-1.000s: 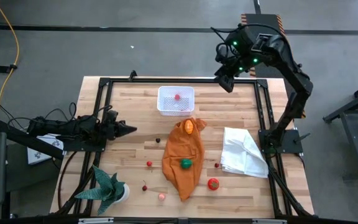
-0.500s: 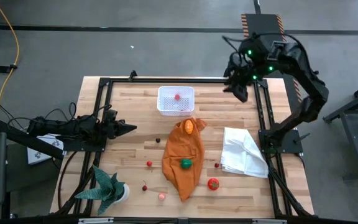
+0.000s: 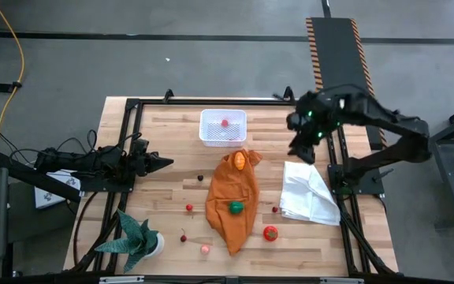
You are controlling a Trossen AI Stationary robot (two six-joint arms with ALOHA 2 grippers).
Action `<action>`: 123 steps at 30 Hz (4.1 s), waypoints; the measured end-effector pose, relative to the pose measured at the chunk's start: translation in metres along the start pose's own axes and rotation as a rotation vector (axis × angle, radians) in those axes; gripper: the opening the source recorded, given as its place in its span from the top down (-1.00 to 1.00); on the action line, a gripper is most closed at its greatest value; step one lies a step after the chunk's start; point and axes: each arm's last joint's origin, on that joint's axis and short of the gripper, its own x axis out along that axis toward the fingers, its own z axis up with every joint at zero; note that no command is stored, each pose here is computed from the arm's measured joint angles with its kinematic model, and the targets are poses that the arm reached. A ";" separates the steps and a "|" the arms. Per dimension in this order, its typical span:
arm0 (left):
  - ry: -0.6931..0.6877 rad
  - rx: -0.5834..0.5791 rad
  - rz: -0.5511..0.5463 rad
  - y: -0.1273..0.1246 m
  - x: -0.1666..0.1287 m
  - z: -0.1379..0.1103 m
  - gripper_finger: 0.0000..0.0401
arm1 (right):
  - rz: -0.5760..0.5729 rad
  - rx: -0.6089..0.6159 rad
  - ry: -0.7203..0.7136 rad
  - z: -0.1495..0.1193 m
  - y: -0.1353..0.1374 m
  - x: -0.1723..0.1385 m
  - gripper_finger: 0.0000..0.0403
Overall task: Pick and placing Produce into tupperware
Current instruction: Put the right red cherry into the white basket
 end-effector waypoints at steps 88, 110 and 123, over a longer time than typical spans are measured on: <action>0.237 0.042 -0.119 -0.002 -0.001 -0.007 1.00 | -0.453 0.977 0.269 -0.075 0.088 0.248 0.26; 0.246 0.042 -0.126 -0.003 -0.001 -0.008 1.00 | -0.431 1.009 0.251 -0.086 0.064 0.267 0.26; 0.246 0.042 -0.126 -0.002 -0.001 -0.008 1.00 | -0.426 1.005 0.263 -0.086 0.064 0.267 0.26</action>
